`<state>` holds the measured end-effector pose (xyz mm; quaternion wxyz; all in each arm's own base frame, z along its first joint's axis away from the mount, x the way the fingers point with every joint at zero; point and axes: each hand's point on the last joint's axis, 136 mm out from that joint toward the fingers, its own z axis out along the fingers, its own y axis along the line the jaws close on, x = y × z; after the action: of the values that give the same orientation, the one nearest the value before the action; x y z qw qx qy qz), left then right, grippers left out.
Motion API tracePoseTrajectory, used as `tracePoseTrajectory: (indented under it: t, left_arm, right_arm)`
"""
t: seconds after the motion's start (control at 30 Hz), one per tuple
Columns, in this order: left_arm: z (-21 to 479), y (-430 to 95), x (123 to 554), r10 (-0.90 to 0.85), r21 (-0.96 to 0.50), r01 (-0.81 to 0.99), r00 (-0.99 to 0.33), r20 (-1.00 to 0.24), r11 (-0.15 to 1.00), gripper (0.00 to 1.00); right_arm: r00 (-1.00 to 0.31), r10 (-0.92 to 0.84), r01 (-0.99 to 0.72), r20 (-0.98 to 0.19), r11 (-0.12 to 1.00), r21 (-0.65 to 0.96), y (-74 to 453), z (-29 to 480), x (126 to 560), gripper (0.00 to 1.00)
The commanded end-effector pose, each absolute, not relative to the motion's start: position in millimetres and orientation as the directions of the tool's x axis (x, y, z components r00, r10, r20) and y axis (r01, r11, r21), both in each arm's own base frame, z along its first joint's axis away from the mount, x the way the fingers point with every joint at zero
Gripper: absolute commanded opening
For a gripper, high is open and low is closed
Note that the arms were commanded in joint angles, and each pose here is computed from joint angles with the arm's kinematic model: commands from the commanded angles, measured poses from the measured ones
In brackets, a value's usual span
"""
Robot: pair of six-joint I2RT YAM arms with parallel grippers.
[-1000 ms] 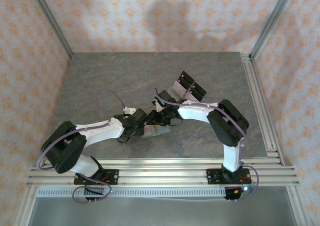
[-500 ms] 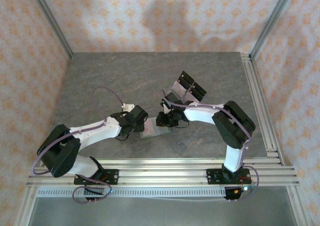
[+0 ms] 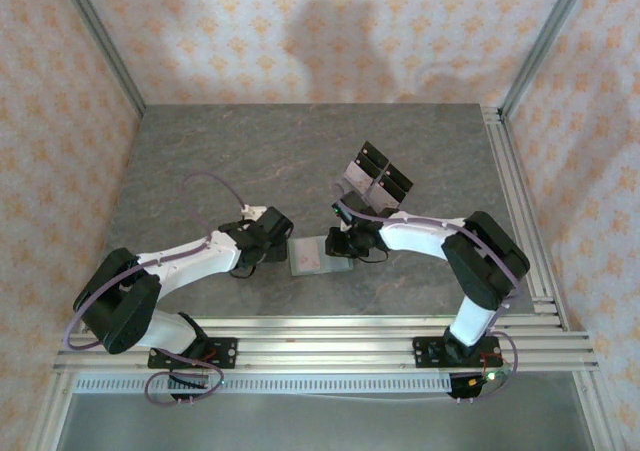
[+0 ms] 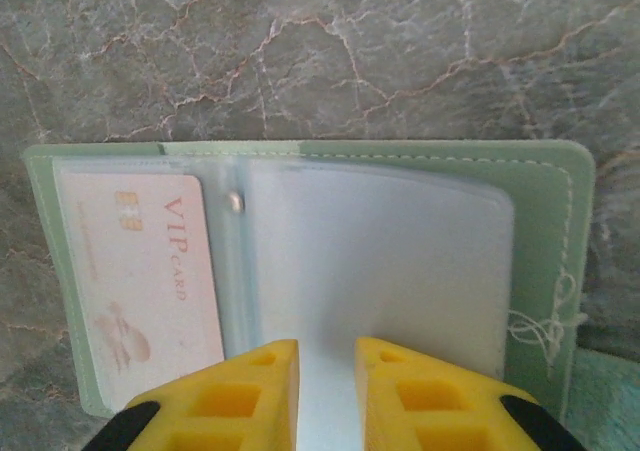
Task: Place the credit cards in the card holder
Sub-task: Insert the credit card into the card slot.
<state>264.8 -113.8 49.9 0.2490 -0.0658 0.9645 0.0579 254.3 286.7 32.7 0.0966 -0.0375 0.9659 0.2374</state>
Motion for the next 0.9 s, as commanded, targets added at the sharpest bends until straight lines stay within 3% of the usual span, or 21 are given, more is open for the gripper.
tracePoseTrajectory:
  t: [0.0,0.4,0.87]
  left_arm:
    - [53,-123,267,-0.095,0.022,-0.122,-0.863,-0.496,0.992,1.00]
    - [44,-142,265,-0.087,-0.050,-0.071,-0.870,-0.485,0.996,1.00]
    - [25,-135,257,-0.072,0.011,-0.087,-0.885,-0.461,0.996,0.99]
  right_arm:
    - [-0.962,-0.063,-0.181,-0.267,0.877,0.445,296,62,260,0.21]
    - [-0.960,-0.156,-0.244,-0.232,0.871,0.426,320,47,260,0.00]
    - [-0.965,-0.171,-0.238,-0.200,0.890,0.390,315,26,258,0.00]
